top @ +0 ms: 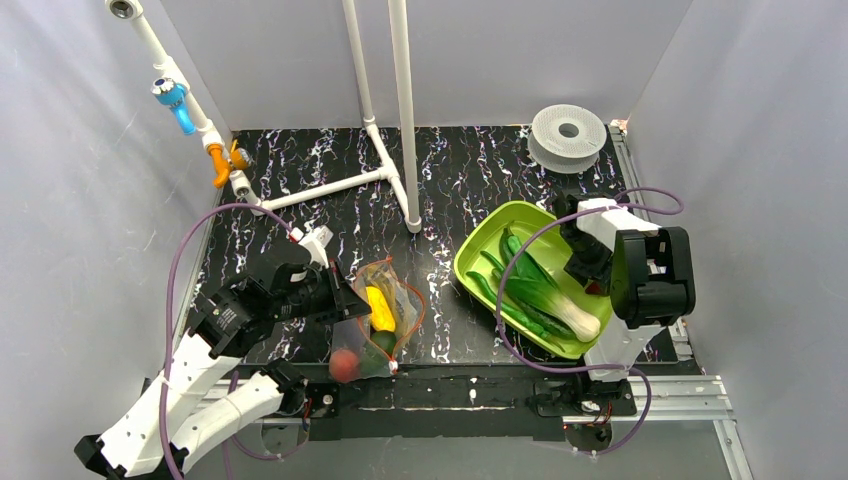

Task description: Place the food in the zip-top bag and seal the zipper

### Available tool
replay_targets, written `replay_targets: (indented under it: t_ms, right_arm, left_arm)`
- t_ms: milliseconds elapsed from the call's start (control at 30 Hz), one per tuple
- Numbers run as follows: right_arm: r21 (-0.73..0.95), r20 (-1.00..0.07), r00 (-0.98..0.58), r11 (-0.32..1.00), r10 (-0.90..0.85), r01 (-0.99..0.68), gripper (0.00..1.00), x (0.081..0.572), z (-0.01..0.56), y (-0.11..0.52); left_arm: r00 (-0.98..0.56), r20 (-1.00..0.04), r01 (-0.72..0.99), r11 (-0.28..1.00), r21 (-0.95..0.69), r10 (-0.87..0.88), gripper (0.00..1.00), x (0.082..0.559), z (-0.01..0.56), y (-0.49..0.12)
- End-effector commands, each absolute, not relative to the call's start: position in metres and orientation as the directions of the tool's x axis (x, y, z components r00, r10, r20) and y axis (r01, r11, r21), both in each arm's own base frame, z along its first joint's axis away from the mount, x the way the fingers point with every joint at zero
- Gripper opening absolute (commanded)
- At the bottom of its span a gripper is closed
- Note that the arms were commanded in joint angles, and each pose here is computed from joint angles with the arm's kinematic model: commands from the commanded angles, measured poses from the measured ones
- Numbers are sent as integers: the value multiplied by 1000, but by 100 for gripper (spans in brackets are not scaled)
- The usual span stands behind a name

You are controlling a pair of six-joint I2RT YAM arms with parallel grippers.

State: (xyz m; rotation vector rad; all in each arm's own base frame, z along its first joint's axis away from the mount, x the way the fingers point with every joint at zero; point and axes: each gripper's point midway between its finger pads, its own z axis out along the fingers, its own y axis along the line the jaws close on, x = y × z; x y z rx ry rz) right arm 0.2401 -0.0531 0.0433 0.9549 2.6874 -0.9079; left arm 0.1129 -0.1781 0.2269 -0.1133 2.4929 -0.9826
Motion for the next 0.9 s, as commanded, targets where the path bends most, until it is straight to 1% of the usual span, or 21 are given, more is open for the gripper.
replay_targets:
  t_ms: [0,133,233,333,400,433,467,500,533,567,600,633,867]
  right_arm:
    - [-482,-342,-779,614,526,626,62,242,50,-56]
    - [-463,-362,-772,618,522,635,48,242,53,-56]
    - [-448,-378,-771,627,513,637,42,244,54,-54]
    - [-439,-412,-778,645,474,625,40,249,60,-50]
    - [-447,-438,-783,649,441,616,41,251,65,-49]
    - [-451,-447,-784,648,431,614,45,252,68,-49]
    - [-455,-458,-780,642,425,617,50,253,72,-50]
    - [-464,-465,-778,632,423,621,58,252,75,-52]
    - [-471,-474,-774,622,420,626,69,252,79,-54]
    - [-480,-483,-771,611,416,630,79,252,83,-57]
    - [-486,-493,-767,601,410,634,86,251,86,-59]
    - [-489,-501,-766,598,403,635,90,252,87,-61]
    - [-536,-514,-784,584,348,610,98,253,90,-70]
  left_arm:
    - [-889,-393,107,729,-676,-233,0,110,238,-177]
    - [-888,-396,109,729,-676,-234,0,111,240,-178]
    - [-890,-393,108,727,-678,-234,0,111,240,-179]
    - [-890,-393,109,727,-678,-233,0,111,240,-179]
    - [-891,-389,107,728,-678,-232,0,110,238,-179]
    - [-893,-387,106,727,-678,-231,0,110,238,-179]
    - [-895,-384,106,726,-679,-228,0,109,238,-179]
    - [-897,-382,106,728,-678,-225,0,109,237,-179]
    - [-898,-379,104,730,-675,-222,0,108,236,-179]
    - [-901,-377,105,732,-673,-217,0,108,236,-179]
    - [-903,-373,104,735,-670,-211,0,107,236,-179]
    - [-906,-371,108,738,-666,-202,0,106,236,-180]
    - [-922,-359,143,734,-664,-145,0,107,244,-188]
